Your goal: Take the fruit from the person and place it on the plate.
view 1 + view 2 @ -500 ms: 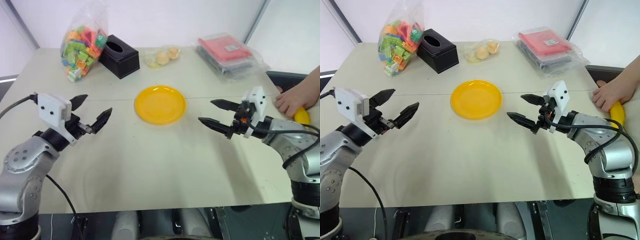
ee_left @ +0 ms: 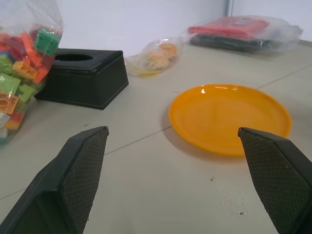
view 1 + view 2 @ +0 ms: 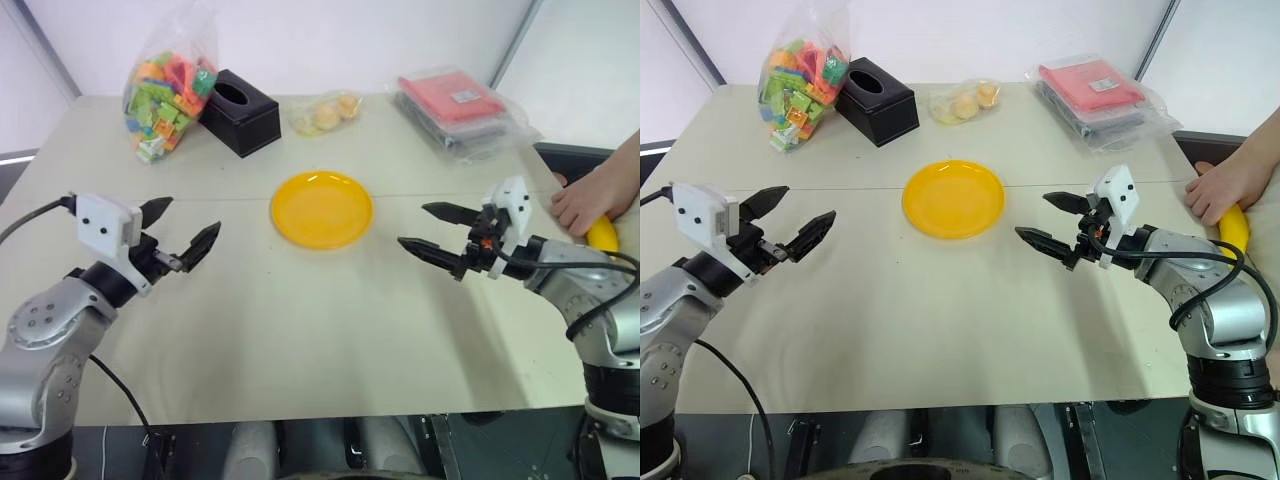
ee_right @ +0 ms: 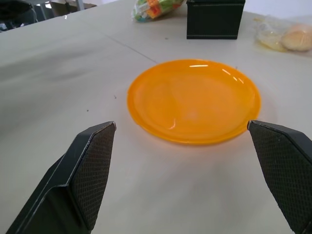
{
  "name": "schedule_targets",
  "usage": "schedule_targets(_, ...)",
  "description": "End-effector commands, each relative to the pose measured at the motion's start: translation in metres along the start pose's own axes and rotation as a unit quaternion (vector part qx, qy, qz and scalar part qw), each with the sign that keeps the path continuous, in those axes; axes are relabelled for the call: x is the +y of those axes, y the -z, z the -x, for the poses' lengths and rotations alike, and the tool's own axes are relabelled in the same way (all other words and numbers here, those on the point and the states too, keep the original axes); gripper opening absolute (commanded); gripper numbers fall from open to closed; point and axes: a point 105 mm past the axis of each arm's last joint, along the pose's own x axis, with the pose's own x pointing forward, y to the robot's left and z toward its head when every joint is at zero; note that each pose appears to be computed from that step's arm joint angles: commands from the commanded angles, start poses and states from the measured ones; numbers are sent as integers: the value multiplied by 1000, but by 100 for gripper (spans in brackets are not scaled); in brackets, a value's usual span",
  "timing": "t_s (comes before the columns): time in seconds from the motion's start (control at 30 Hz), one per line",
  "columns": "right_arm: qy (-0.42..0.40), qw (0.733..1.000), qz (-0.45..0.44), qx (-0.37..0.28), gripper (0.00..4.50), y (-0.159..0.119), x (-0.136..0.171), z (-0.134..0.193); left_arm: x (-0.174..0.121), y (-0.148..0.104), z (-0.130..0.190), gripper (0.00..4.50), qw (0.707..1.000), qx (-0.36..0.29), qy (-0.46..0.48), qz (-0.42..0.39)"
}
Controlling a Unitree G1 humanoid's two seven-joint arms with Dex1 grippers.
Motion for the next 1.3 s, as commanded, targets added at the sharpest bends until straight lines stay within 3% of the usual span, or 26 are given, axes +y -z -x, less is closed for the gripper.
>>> schedule_targets(0.03, -5, 1000, 18, -22, 442, -16, 5, 2, -2, -9, 1, 450, 1000, -18, 3, -13)
schedule_targets(1.3, 1, 999, 17, -27, 442, -22, 6, 0, -4, -11, -5, 450, 1000, -25, 8, -8)
